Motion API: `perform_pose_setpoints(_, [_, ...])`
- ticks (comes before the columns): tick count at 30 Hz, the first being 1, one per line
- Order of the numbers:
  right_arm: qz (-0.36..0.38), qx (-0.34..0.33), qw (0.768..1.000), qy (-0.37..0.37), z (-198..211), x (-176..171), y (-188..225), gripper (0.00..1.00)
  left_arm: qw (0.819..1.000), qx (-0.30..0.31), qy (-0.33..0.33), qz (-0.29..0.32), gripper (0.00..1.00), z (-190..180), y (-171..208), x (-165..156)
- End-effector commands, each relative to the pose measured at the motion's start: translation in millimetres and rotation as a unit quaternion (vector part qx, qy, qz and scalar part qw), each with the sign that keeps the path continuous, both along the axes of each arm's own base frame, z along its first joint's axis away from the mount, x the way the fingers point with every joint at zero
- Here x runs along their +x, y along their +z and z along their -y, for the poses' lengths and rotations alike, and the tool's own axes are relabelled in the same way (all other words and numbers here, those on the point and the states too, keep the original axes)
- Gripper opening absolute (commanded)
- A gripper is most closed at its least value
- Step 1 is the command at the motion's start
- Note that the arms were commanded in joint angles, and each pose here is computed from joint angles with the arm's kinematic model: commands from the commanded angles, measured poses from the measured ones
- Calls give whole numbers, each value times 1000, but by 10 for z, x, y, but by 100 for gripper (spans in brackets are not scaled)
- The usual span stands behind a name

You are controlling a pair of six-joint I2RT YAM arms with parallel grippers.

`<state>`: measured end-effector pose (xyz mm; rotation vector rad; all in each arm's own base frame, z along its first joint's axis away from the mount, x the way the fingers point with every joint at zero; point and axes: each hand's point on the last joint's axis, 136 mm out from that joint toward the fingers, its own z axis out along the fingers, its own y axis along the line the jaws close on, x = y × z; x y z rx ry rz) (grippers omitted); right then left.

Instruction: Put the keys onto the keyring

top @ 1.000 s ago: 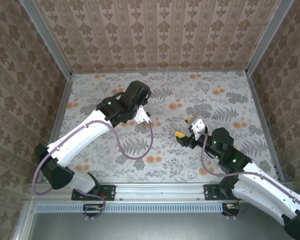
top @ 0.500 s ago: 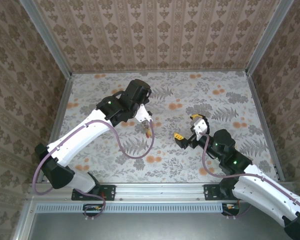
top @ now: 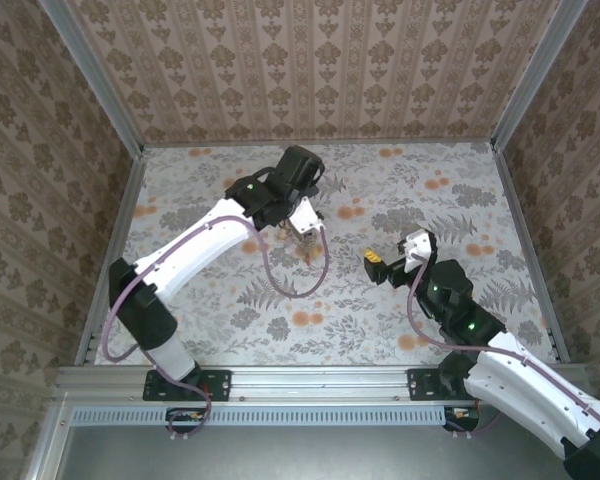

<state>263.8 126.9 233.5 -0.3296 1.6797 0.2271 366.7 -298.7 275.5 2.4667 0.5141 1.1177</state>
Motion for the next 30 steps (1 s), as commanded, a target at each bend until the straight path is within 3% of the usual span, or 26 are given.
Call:
perform_pose_setpoints(1, [6,31,997,-70,282,16,30,99,998,-49,-16,26,0,315,217,146])
perform_pose_setpoints(6, [16,67,991,-115,532,-37,26,100,998,-56,-21,6,0,580,0,284])
perform_pose_setpoints(11, [11,77,990,-116,577,-79,-10,99,998,-57,-4,-14,0,579,-204,350])
perform_pose_setpoints(22, [5,80,991,-112,563,-51,-72,100,992,-28,97,-77,0,-160,-821,-71])
perform_pose_setpoints(30, [-5,80,991,-103,507,-4,-125,99,968,14,207,-144,1,-728,-1401,-630])
